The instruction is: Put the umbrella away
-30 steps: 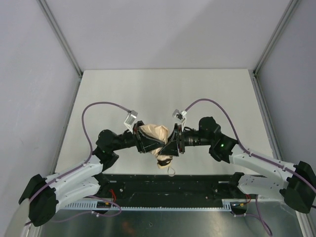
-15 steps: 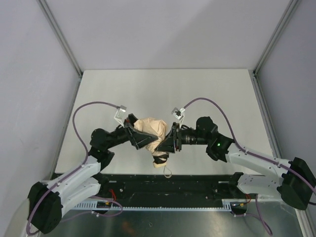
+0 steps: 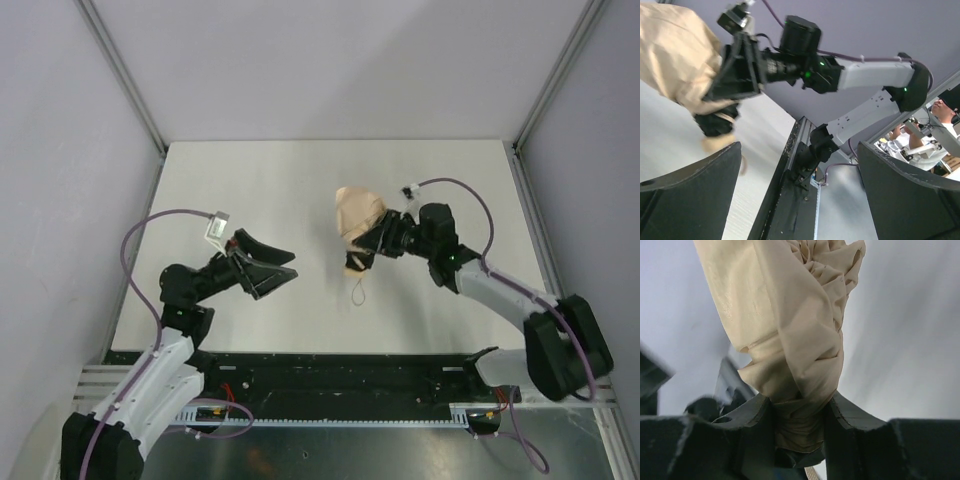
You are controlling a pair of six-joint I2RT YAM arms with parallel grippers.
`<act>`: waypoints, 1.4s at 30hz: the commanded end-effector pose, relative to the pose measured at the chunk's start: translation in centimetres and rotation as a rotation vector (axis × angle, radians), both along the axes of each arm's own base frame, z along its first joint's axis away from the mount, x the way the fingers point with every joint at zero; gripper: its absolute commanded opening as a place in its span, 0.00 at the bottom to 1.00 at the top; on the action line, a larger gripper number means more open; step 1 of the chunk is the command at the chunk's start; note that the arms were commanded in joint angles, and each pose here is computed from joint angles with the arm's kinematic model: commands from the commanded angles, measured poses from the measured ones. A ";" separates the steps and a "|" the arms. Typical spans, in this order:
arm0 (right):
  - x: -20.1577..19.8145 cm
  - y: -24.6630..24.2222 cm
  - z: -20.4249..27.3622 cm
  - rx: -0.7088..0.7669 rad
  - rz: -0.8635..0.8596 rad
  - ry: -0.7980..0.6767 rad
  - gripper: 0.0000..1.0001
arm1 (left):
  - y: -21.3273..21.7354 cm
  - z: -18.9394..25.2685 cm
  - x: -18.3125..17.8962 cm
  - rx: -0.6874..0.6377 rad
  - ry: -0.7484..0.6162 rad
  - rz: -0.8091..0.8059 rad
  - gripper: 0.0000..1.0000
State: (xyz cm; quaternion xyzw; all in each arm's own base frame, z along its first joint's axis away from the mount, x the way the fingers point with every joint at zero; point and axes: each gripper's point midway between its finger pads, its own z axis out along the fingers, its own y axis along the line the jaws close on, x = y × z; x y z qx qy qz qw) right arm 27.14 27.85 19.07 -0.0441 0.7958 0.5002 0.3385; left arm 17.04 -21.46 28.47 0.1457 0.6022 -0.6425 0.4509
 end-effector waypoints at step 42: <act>12.2 -16.5 -1.9 -0.595 -0.618 0.088 0.99 | 0.6 3.0 -2.7 0.058 -0.008 -0.061 0.99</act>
